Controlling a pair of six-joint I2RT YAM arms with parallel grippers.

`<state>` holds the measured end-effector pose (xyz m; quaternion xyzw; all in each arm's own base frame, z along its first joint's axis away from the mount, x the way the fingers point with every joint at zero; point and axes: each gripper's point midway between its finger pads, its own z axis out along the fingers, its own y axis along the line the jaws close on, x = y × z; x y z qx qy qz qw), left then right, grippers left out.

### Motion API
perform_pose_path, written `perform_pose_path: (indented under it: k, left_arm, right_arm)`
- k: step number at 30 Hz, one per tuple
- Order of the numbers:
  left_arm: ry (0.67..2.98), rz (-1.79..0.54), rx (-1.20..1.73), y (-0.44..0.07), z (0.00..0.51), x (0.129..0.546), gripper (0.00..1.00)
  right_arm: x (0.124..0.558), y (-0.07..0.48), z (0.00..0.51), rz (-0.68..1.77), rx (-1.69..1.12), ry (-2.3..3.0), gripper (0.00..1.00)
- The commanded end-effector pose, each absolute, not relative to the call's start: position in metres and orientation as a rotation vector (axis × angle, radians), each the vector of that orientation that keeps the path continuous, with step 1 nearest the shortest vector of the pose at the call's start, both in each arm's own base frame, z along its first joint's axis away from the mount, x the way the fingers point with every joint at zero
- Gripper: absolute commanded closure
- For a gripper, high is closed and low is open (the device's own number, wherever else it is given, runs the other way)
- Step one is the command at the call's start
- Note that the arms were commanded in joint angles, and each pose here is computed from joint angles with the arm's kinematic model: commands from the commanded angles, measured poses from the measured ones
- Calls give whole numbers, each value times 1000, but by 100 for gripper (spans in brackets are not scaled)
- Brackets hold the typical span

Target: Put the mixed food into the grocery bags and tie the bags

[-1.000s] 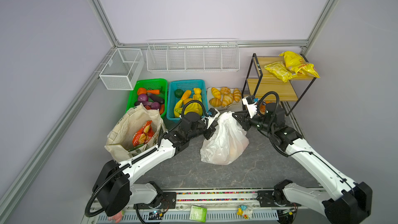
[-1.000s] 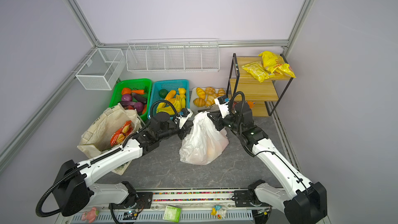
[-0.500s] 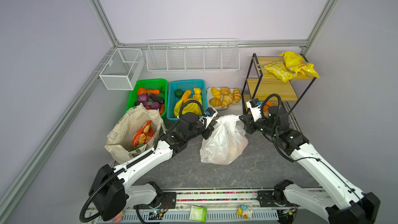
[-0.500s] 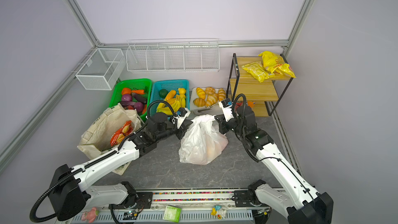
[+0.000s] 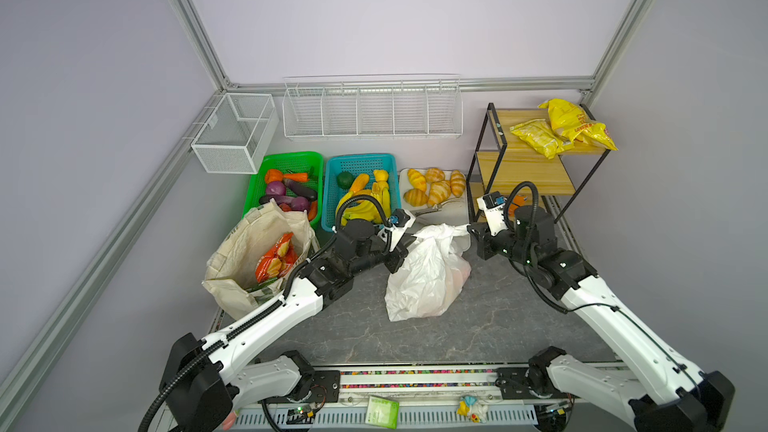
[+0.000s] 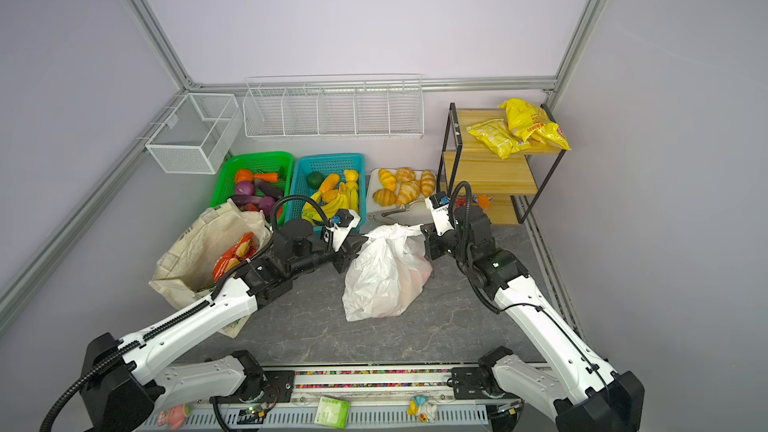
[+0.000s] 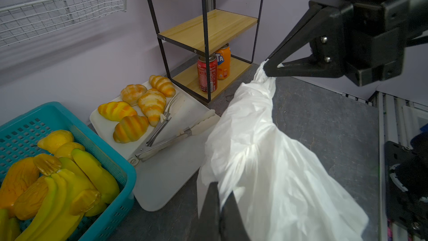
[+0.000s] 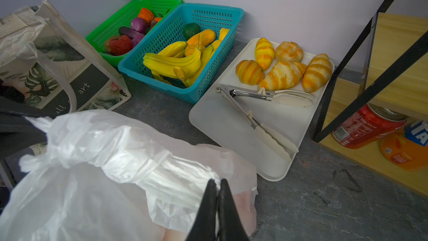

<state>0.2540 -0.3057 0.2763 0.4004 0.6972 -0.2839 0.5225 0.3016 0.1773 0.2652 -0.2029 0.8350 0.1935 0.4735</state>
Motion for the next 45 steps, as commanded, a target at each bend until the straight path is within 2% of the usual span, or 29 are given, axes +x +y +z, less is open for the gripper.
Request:
perform_pose_path:
  k: [1,7,14,21,32,39,42,45]
  left_arm:
    - [1702,-696,968,-294,272,246,100]
    - [1786,-598,934,-278,248,251,100]
    - [1795,-598,870,-269,241,250,100]
    - [1886,-498,613,-230,231,278,100]
    - [2029,-443,178,-156,173,305,100]
    - [1947,-633,326,-191,206,299,100]
    - [1941,-610,303,-187,210,302,100]
    - [2009,-522,193,-169,184,310,100]
  right_arm:
    - [314,144,265,267,-390,2072,94]
    - [319,125,261,155,-310,2086,94]
    - [325,113,253,68,-259,2099,94]
    - [330,111,237,47,-245,2126,94]
    - [328,82,182,58,-91,2222,94]
    - [322,116,205,165,-205,2161,94]
    - [319,116,210,168,-206,2153,94]
    - [317,100,184,159,-137,2217,94]
